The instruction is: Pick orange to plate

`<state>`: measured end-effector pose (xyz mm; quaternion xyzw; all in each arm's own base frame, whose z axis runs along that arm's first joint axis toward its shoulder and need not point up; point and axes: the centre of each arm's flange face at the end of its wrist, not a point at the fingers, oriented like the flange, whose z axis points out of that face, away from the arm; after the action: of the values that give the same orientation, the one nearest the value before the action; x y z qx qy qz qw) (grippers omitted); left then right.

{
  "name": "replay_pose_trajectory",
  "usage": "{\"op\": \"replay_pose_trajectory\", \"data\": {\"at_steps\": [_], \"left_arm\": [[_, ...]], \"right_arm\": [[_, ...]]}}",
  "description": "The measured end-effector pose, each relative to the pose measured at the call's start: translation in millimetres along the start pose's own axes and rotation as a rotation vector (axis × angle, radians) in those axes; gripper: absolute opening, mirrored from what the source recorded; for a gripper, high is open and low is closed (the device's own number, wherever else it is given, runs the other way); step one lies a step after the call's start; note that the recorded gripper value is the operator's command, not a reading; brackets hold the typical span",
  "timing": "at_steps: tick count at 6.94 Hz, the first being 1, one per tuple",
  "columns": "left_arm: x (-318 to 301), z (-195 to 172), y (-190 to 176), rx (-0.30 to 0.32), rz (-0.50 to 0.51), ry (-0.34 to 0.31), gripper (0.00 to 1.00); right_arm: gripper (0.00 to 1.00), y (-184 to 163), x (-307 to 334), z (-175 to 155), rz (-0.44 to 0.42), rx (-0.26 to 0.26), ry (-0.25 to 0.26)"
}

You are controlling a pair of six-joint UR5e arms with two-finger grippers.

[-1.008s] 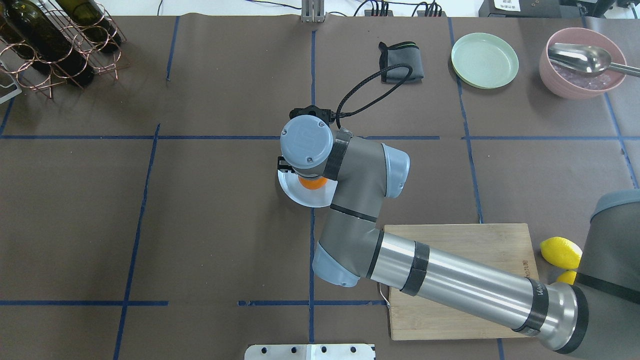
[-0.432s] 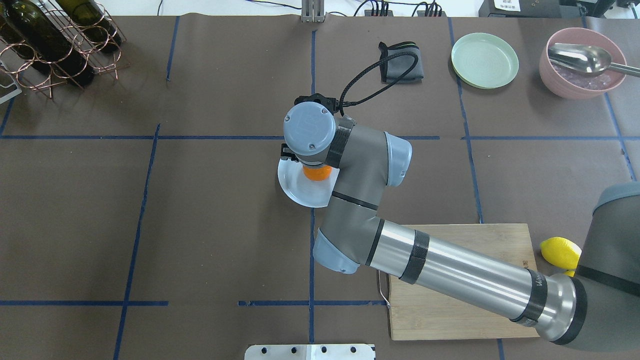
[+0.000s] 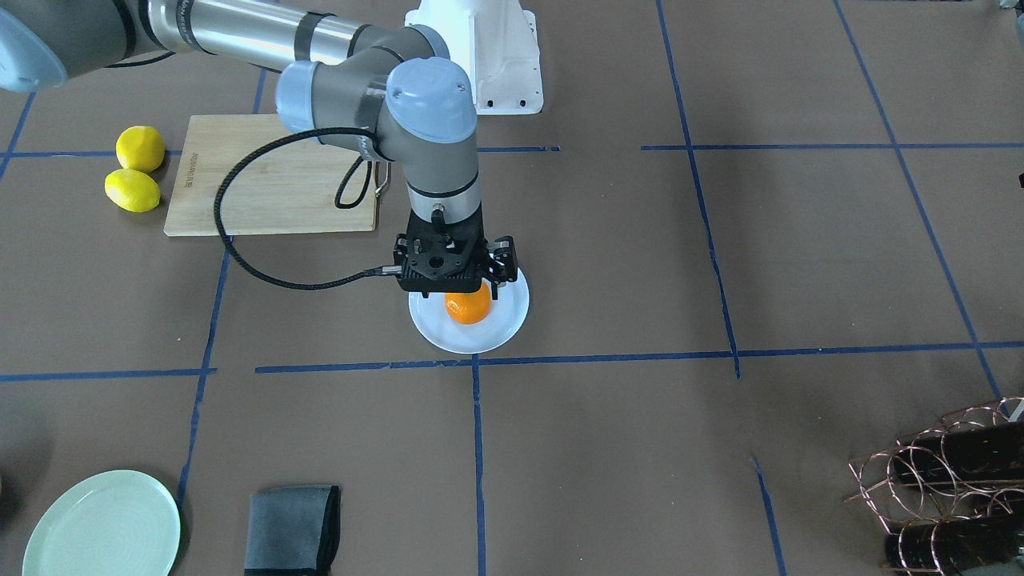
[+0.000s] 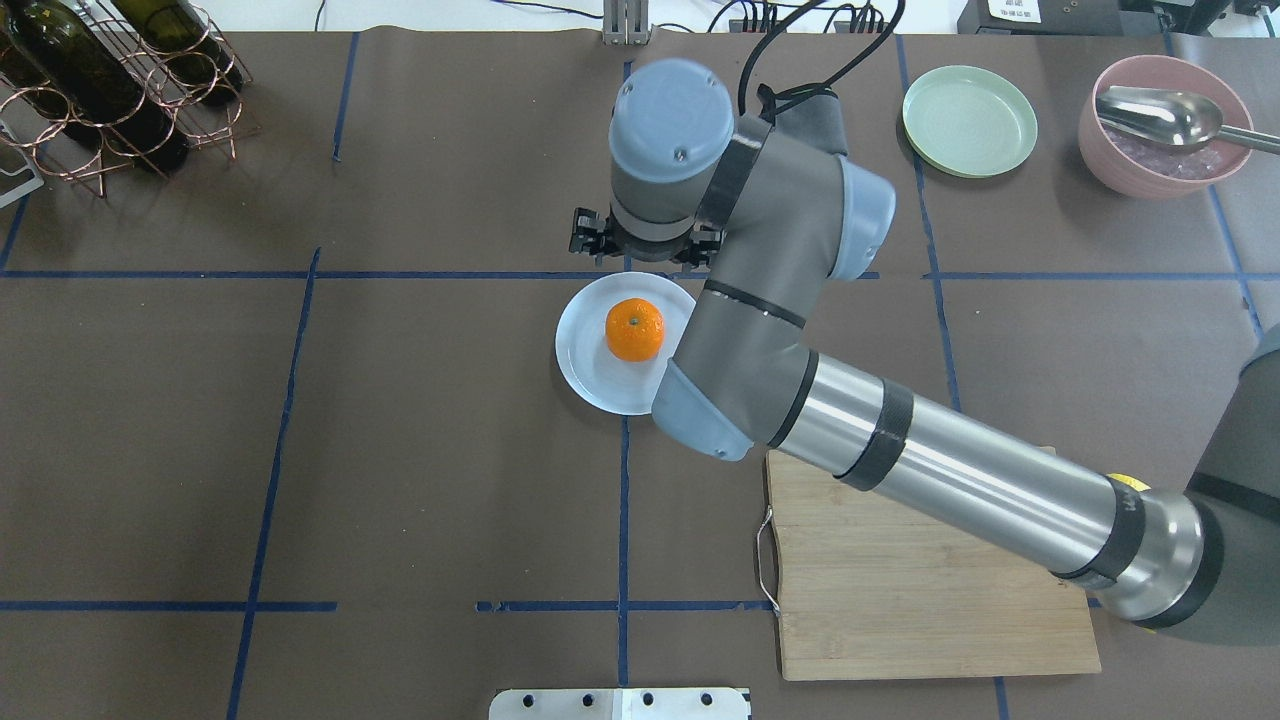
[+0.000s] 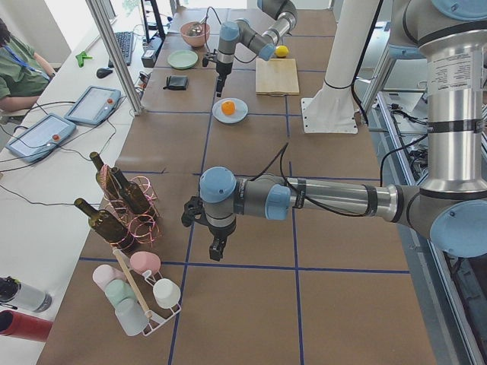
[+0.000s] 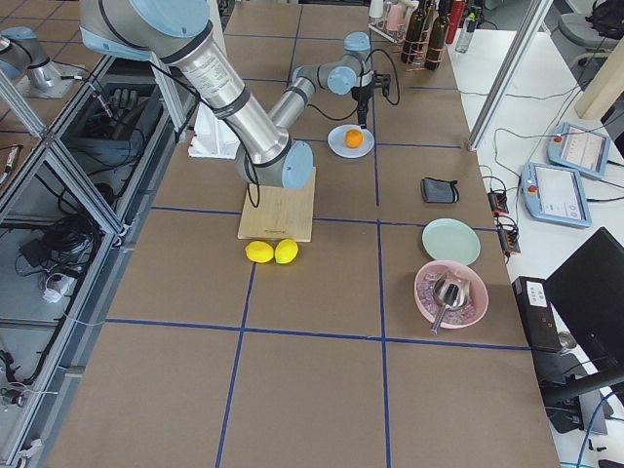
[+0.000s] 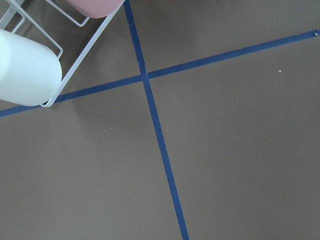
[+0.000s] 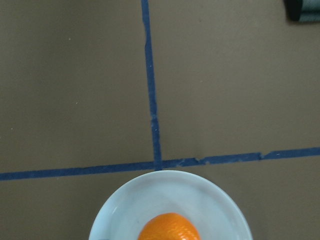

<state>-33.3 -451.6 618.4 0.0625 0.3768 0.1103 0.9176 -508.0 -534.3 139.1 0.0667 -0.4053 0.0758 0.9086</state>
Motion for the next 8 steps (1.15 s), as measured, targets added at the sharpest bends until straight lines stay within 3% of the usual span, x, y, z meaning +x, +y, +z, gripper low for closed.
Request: {"op": "replay_pose_trajectory", "data": {"at_steps": [2,4,6,7,8], "left_arm": [[0.9,-0.9,-0.7,-0.002,-0.005,0.004,1.0],[-1.1,0.1,1.1,-0.01,-0.018,0.005,1.0],[-3.3,-1.8,4.0,-0.018,-0.027,0.002,1.0],[-4.1,-2.8,5.1,-0.018,-0.028,0.001,1.0],[-4.1,-3.4,5.7,-0.016,-0.024,0.001,1.0]], "right_arm": [[1.0,-52.5,129.8,-63.3,-0.13,-0.045,0.005],[1.0,-86.0,293.2,-80.0,-0.32,-0.08,0.05],[1.0,-99.3,461.8,-101.0,-0.449,-0.125,0.071],[1.0,-91.7,536.7,-111.1,-0.464,-0.14,0.083],[1.0,-70.4,609.8,-115.7,-0.42,-0.16,0.103]]}}
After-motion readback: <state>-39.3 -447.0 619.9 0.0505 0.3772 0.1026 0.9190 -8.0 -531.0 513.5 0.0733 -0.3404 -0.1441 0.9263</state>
